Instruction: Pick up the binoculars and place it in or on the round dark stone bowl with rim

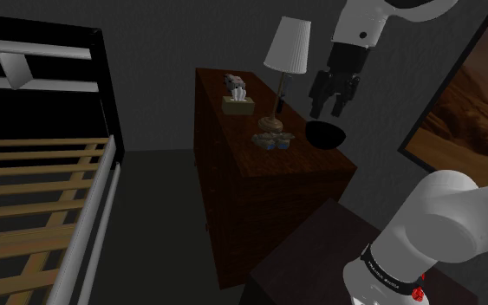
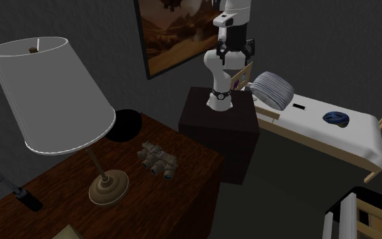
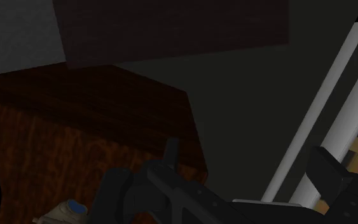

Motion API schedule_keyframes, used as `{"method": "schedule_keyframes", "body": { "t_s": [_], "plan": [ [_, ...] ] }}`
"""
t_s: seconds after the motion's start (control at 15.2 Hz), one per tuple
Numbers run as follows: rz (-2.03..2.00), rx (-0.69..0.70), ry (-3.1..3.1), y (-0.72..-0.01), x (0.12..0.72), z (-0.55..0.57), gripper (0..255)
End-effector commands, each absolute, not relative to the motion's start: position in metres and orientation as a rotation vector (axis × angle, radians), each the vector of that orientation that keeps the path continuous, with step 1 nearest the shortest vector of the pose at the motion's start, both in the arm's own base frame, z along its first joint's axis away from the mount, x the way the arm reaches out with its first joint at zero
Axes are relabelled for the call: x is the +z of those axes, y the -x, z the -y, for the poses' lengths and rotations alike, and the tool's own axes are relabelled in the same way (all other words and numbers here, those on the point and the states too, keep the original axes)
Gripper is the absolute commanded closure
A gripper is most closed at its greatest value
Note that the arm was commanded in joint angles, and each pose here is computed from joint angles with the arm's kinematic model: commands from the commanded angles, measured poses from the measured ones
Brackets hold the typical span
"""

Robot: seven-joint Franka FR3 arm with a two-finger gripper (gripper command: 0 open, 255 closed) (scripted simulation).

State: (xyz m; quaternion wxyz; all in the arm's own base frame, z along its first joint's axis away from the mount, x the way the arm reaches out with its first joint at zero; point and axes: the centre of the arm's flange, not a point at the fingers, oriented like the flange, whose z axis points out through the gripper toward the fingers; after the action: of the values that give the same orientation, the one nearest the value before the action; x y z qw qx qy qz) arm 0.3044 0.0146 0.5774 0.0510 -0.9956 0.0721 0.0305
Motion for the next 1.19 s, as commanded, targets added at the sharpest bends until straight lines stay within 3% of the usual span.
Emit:
{"method": "schedule_keyframes", "body": {
  "t_s": [0.0, 1.12],
  "plan": [
    [-0.220, 0.093, 3.030, -0.304, 0.577, -0.015, 0],
    [-0.094, 0.018, 3.079, -0.430, 0.465, 0.120, 0]
  ]
}}
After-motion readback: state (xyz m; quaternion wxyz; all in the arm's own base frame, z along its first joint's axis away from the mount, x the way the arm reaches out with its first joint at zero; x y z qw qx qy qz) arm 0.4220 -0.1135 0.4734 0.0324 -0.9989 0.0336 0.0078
